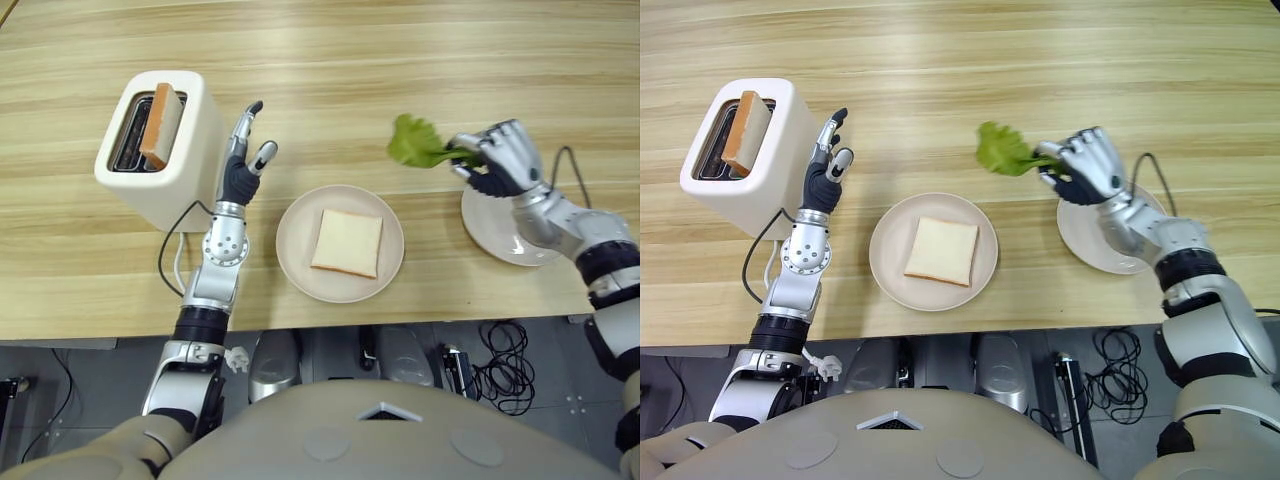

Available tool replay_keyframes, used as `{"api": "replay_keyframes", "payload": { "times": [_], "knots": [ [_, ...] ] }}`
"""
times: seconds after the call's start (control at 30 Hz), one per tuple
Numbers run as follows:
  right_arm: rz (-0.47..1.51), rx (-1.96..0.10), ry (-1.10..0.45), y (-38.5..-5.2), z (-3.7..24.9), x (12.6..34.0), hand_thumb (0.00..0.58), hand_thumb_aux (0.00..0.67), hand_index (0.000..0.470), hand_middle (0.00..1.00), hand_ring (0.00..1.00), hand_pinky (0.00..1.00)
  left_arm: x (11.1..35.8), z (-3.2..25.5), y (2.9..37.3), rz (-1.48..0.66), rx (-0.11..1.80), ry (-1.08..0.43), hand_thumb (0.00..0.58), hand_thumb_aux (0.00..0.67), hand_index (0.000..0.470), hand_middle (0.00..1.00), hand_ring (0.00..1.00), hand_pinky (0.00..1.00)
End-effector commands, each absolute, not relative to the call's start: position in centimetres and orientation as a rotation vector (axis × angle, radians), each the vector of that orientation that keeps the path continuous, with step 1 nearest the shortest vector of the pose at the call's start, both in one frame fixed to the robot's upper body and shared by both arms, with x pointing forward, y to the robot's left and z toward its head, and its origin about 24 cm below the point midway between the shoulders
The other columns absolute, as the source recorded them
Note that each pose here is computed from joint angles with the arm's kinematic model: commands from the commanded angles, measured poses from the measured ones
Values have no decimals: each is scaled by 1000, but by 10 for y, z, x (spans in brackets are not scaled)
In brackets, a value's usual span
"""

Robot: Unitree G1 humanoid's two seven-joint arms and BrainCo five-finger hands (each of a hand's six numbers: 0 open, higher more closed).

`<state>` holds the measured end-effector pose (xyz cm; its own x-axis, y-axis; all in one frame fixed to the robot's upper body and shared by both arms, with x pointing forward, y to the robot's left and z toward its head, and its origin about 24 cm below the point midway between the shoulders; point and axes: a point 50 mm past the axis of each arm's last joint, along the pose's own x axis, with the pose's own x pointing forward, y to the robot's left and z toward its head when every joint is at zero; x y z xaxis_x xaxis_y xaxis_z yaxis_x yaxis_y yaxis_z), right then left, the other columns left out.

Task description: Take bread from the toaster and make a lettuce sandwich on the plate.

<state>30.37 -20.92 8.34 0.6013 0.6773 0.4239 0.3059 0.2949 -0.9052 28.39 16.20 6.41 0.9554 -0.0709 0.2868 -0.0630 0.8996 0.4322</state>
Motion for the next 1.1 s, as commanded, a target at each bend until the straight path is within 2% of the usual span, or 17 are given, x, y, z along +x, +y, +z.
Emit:
{"api": "replay_keyframes", "payload": {
  "times": [0.03,0.17,0.47,0.8,1.1],
  "knots": [
    [552,-1221,-1043,-160,76,296,580,670,460,1000,1000,1000,288,62,164,5,446,-294,0,0,0,0,0,0],
    [742,-1160,-1018,-133,65,287,580,670,460,1000,1000,1000,290,58,164,4,446,-283,0,0,0,0,0,0],
    [1064,-1102,-771,-113,38,279,580,670,460,1000,1000,1000,292,52,162,-3,455,-269,0,0,0,0,0,0],
    [1137,-1165,-529,-115,25,295,580,670,460,1000,1000,1000,291,49,161,-8,458,-257,0,0,0,0,0,0],
    [1119,-1190,-501,-122,32,302,580,670,460,1000,1000,1000,291,47,162,-11,459,-247,0,0,0,0,0,0]
  ]
}}
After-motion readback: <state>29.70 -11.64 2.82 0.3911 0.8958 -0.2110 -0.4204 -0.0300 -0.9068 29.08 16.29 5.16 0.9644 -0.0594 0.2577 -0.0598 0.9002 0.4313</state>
